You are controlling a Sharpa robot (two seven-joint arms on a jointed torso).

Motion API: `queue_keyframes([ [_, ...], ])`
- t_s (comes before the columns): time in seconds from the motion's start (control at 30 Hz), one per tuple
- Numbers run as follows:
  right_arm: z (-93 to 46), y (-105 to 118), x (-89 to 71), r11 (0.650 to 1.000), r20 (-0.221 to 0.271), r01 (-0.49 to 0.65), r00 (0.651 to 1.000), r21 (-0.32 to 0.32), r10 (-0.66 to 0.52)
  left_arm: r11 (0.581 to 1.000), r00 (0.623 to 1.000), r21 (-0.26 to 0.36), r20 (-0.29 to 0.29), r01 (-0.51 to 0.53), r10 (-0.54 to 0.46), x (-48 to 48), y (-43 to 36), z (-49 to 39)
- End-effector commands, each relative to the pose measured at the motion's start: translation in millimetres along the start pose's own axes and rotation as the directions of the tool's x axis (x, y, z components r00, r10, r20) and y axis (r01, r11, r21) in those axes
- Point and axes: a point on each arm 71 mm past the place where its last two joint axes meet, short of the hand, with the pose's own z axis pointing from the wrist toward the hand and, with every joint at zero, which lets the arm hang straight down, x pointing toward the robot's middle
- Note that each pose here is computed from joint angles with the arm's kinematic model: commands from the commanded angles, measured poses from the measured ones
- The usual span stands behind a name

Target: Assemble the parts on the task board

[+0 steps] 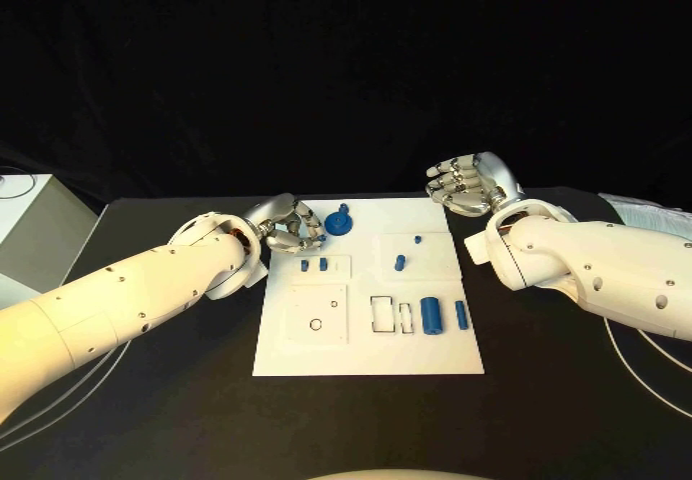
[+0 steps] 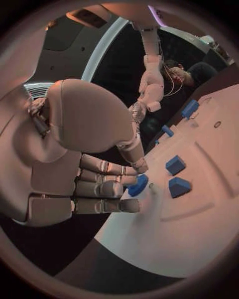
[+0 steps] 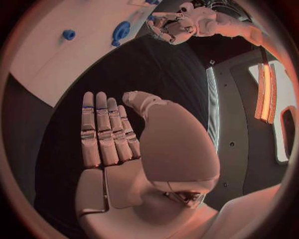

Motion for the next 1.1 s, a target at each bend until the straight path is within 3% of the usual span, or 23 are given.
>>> queue_keyframes([
  [0.03,-0.3,1.2,1.5,1.0,-0.013,0.0,1.0,-0.014,0.0,0.998,0.998,0.029,-0.007,0.059,-0.059,2.6,-0.1,-1.0],
  [0.47,-0.9,0.3,2.1,1.0,-0.014,-0.001,1.0,-0.013,0.001,0.995,0.996,0.054,0.024,0.084,-0.086,11.8,6.6,-4.0],
  [1.1,-1.3,-0.3,1.3,1.0,-0.013,0.0,1.0,-0.012,0.0,0.998,0.998,0.035,0.025,0.061,-0.062,10.2,9.9,-3.7],
])
